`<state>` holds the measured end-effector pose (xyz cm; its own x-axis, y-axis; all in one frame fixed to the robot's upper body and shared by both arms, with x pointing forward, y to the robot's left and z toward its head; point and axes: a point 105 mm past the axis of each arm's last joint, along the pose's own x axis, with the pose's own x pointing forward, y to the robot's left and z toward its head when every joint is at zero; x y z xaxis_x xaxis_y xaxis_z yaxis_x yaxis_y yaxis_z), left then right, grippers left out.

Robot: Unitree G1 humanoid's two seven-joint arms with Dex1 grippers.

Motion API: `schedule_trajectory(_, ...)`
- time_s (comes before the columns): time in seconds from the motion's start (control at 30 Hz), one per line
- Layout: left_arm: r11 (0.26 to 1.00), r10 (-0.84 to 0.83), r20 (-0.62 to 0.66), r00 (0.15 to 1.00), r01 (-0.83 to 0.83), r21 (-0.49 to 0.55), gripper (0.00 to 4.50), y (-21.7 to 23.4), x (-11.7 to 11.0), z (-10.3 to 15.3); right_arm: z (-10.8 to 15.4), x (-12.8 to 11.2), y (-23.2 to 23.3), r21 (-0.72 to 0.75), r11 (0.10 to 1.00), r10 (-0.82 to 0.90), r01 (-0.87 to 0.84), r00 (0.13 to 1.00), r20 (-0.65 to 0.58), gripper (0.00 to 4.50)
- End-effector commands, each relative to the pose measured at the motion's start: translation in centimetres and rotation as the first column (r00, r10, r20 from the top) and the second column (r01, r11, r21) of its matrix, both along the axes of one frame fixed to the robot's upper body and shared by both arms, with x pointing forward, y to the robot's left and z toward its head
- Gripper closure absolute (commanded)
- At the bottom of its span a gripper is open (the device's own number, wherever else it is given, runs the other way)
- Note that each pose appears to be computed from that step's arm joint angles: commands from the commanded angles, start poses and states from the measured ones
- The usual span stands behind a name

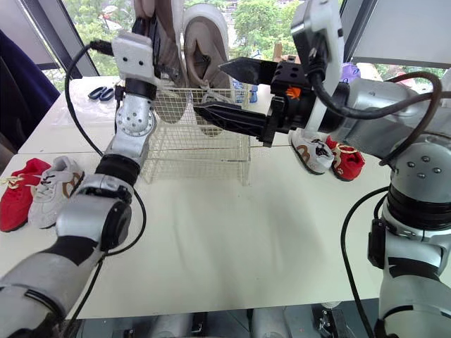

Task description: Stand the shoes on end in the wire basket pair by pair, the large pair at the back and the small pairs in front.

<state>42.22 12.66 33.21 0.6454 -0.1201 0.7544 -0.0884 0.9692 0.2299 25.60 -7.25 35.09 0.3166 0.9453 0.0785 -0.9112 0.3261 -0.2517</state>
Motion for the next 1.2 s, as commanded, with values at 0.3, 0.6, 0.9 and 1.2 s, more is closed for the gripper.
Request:
schedule_trajectory(0.3, 0.993, -0.111, -0.351, 0.93, 0.09, -0.074, 2.95, 1.6, -2.9, -2.3, 0.9, -0.3, 0.2, 0.049, 0.999, 0.022, -0.024, 0.999, 0.042, 0.0)
schedule_trajectory(0.6, 0.983, -0.166, -0.465, 0.87, 0.11, -0.144, 0.06, 5.1, -7.4, -2.2, -0.8, 0.6, -1.2, -0.044, 0.998, -0.04, 0.04, 0.999, 0.003, 0.0)
schedule_trajectory(0.9, 0.791, -0.568, -0.676, 0.47, 0.539, -0.29, 0.06, 3.8, -14.9, -7.4, -6.4, 6.8, -10.6, -0.185, 0.865, -0.47, 0.466, 0.882, 0.027, 0.0)
schedule_trajectory(1.2, 0.564, -0.717, -0.689, 0.106, 0.669, -0.483, 0.06, -2.5, -19.2, -12.5, -15.5, 10.0, -17.6, -0.021, 0.583, -0.811, 0.813, 0.58, -0.072, 0.0)
